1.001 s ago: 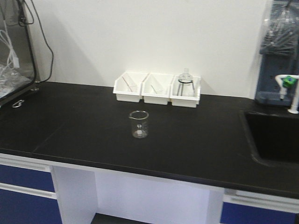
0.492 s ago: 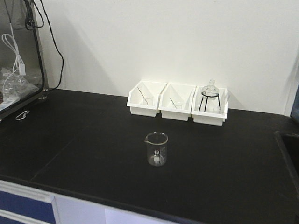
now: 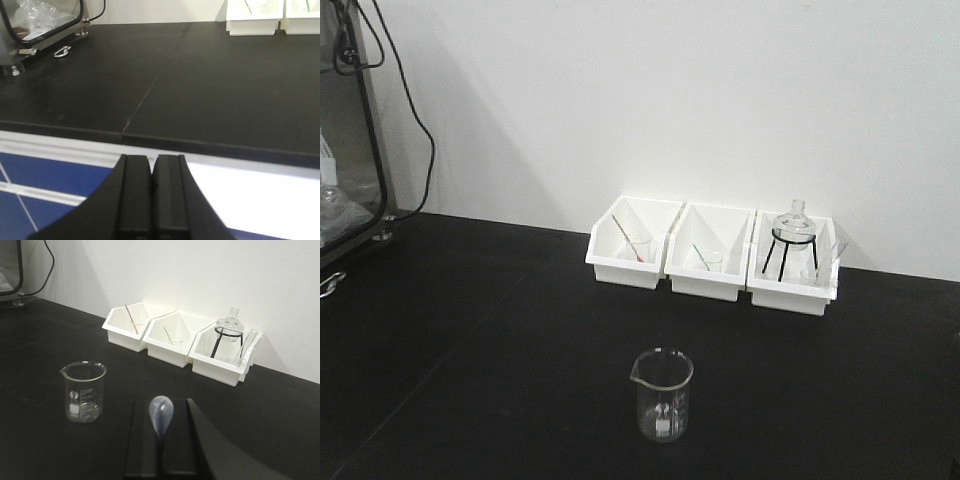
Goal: Grab transparent chemical and place on left bench
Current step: 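Move the held pipette over the empty glass beaker on this bench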
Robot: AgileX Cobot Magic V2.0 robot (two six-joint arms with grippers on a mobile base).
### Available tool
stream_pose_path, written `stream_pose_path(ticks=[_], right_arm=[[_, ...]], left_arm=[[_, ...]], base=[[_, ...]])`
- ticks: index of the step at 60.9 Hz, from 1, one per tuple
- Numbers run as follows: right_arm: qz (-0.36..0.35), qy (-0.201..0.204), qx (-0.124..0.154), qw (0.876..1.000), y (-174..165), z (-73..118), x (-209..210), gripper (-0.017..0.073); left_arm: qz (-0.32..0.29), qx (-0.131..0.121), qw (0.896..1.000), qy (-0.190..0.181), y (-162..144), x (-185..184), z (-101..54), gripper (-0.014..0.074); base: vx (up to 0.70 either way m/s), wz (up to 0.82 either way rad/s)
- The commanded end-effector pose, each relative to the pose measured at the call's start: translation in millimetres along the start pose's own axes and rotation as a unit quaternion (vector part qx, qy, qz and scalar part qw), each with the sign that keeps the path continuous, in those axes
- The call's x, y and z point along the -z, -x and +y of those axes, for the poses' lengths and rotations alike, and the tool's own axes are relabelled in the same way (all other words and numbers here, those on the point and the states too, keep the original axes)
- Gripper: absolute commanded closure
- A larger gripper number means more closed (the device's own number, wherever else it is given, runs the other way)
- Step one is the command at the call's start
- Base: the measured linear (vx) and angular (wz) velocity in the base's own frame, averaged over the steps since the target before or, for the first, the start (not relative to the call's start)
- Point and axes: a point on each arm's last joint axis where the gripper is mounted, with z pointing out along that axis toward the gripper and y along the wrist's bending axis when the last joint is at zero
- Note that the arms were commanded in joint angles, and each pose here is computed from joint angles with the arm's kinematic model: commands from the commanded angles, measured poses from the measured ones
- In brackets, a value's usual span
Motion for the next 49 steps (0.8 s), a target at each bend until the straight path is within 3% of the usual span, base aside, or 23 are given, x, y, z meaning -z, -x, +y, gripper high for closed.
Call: stream_pose_path(ticks=[1,49], right_arm=[[-0.050,0.009,0.001,0.999,16.1,0.7,0.0,0.0562],[-0.058,0.012,0.000,0.998,17.7,1.2,0.1,0.0562]], left_arm=[[-0.041,0.004,0.999,0.001,2.8,1.3,0.1,0.0597],[-0.041,0.004,0.999,0.001,2.8,1.3,0.1,0.0597]], base=[[0.29,-0.05],[0.17,-0.03]])
